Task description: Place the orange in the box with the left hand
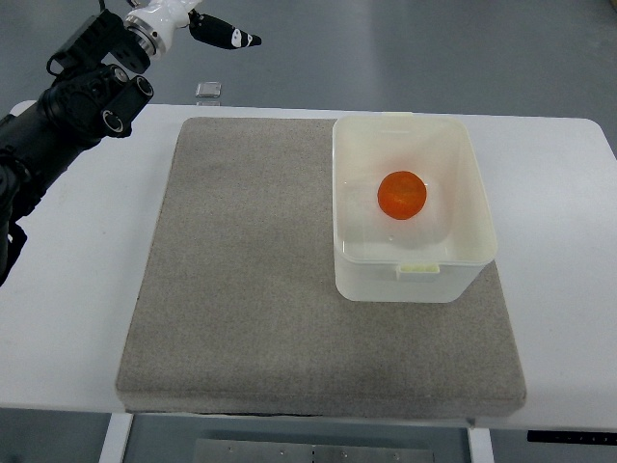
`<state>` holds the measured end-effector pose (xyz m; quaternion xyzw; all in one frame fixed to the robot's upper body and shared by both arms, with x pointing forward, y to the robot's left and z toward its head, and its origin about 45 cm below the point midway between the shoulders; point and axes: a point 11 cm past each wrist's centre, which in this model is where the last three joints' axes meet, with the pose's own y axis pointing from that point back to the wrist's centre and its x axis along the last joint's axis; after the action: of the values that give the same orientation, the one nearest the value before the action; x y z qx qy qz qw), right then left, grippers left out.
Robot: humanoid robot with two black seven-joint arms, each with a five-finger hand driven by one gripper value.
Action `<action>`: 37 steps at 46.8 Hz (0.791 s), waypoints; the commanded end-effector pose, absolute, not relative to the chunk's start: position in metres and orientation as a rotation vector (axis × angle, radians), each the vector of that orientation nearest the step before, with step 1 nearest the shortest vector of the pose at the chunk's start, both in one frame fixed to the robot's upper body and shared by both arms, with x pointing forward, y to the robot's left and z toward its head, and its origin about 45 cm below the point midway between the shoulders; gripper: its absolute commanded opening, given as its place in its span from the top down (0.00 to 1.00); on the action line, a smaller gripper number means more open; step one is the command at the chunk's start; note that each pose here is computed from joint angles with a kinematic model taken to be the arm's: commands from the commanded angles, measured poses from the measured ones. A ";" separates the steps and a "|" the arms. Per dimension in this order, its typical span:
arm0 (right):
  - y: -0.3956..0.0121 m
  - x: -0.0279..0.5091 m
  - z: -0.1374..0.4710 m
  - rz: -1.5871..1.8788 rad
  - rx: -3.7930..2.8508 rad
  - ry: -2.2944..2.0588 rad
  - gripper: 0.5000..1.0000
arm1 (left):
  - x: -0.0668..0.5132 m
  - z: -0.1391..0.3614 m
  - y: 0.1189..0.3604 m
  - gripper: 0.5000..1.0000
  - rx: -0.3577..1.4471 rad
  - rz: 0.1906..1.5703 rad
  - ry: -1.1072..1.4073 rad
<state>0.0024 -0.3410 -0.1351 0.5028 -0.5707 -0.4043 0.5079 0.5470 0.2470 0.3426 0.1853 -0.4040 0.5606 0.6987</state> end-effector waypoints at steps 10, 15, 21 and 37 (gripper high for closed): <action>-0.341 0.003 -0.135 -0.974 1.212 -1.376 0.15 | 0.545 0.296 0.285 0.11 0.368 1.522 -0.434; -0.341 0.003 -0.135 -0.974 1.212 -1.376 0.15 | 0.541 0.283 0.293 0.11 0.284 1.581 -0.264; -0.341 0.003 -0.135 -0.974 1.212 -1.376 0.15 | 0.535 0.265 0.298 0.12 0.179 1.586 -0.104; -0.341 0.003 -0.135 -0.974 1.212 -1.376 0.15 | 0.522 0.240 0.308 0.12 -0.166 1.557 0.237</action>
<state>0.0026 -0.3410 -0.1351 0.5030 -0.5708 -0.4042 0.5078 0.5244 0.3056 0.2448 -0.0571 0.0916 0.6960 0.7099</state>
